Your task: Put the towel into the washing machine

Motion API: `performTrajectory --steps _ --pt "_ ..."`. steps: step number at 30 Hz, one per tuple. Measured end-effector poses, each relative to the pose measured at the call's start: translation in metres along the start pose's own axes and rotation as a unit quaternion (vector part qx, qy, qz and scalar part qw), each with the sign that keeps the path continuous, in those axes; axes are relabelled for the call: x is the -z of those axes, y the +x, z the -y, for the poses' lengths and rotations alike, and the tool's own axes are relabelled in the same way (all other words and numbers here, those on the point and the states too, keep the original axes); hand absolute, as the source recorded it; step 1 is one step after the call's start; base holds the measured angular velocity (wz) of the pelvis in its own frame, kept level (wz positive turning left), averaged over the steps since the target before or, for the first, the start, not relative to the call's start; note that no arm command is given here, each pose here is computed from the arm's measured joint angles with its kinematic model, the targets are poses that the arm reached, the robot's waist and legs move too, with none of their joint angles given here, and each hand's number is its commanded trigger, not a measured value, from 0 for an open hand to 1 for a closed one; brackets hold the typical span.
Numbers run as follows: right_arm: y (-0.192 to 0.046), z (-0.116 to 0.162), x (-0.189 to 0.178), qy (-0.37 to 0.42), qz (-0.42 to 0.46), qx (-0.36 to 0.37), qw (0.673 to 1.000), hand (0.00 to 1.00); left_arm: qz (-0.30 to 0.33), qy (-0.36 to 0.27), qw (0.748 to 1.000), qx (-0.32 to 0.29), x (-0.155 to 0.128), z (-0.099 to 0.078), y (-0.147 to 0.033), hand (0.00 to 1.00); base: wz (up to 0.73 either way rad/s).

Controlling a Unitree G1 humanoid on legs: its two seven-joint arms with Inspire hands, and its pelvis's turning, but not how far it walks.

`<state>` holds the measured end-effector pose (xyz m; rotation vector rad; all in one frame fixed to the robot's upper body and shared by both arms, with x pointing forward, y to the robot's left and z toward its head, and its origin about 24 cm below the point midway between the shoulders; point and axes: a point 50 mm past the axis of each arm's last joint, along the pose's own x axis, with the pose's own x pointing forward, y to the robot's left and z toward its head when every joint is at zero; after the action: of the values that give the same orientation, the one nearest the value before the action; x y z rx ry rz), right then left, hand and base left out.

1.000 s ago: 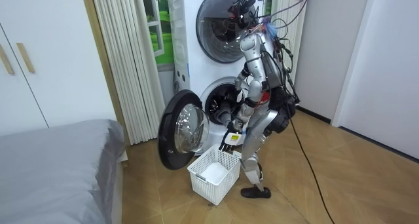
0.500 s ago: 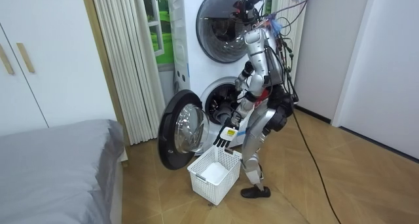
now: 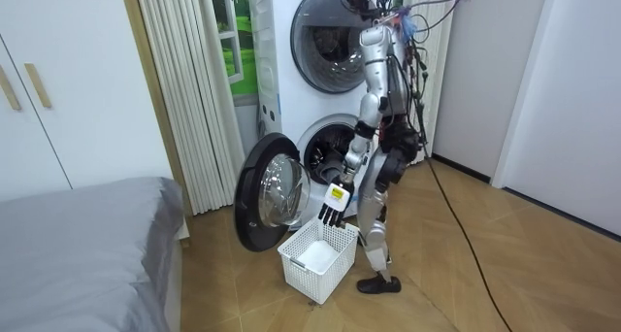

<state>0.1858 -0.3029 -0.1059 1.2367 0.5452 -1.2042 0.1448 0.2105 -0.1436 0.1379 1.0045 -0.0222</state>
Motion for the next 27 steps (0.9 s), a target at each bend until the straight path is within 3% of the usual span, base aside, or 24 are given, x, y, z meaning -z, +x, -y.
performTrajectory --steps 4,10,12,19,22,27 --pt "0.002 0.061 0.000 -0.109 0.000 0.014 0.994 0.00 -0.051 0.023 0.998 -0.022 0.030 -0.016 -0.008 0.00 -0.02" --pt "-0.008 0.128 0.008 -0.304 -0.051 0.020 0.951 0.00 -0.088 -0.024 0.995 -0.050 0.064 -0.025 -0.022 0.00 -0.12" --pt "-0.011 0.137 0.016 -0.359 -0.077 0.018 0.930 0.00 -0.093 -0.032 0.994 -0.051 0.067 -0.022 -0.023 0.00 -0.09" --pt "-0.016 0.150 0.036 -0.579 -0.151 -0.017 0.801 0.00 -0.115 -0.035 0.991 -0.055 0.082 -0.019 -0.029 0.00 -0.05" --pt "-0.016 0.149 0.037 -0.621 -0.157 -0.020 0.768 0.00 -0.126 -0.068 0.988 -0.066 0.088 -0.020 -0.032 0.00 -0.03" --pt "-0.016 0.145 0.041 -0.647 -0.169 -0.040 0.743 0.00 -0.137 -0.093 0.983 -0.084 0.094 -0.022 -0.034 0.00 -0.04"
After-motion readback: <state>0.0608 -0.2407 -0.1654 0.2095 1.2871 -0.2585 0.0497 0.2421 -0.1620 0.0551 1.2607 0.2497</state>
